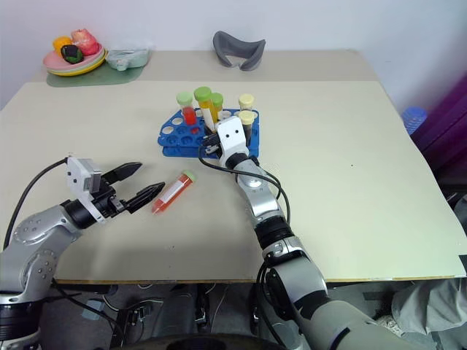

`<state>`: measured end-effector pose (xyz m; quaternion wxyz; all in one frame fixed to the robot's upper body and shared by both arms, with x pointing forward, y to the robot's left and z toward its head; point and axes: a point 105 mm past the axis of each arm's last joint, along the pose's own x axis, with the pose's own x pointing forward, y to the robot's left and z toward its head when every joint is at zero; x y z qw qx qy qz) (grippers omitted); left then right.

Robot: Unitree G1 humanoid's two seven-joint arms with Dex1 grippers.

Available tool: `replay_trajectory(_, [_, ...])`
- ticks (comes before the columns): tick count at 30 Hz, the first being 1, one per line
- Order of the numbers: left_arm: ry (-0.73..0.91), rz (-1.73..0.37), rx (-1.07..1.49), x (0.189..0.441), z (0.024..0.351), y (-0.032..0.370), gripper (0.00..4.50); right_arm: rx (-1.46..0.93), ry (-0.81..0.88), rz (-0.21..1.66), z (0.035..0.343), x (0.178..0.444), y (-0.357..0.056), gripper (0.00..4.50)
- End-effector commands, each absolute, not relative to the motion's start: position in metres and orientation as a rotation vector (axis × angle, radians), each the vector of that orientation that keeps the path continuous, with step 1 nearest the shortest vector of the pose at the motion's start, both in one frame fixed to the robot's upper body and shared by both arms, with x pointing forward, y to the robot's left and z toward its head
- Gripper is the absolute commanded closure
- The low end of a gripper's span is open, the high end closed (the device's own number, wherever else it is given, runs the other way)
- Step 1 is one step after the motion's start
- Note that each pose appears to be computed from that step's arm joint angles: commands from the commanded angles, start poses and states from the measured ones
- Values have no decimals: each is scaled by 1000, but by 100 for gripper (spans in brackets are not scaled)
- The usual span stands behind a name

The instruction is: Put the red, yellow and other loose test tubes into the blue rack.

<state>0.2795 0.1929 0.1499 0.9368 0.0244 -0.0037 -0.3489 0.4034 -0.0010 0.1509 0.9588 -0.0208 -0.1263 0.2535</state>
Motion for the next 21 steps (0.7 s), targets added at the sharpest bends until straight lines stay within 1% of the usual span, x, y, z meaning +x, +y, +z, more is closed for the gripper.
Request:
replay_trajectory(1, [-72, -727, 75, 277, 166, 190, 0, -5, -283, 515, 156, 399, 4, 358])
replay_trajectory(5, [-72, -729, 74, 277, 166, 189, 0, 2, -258, 488, 146, 398, 2, 358])
replay_trajectory(12, [-75, -731, 71, 276, 166, 189, 0, 56, -253, 447, 142, 399, -4, 358])
replay_trajectory(16, [-77, -731, 69, 276, 167, 188, 0, 74, -250, 448, 138, 398, -5, 358])
replay_trajectory(21, [-76, -734, 69, 276, 166, 188, 0, 74, -237, 486, 133, 395, 3, 358])
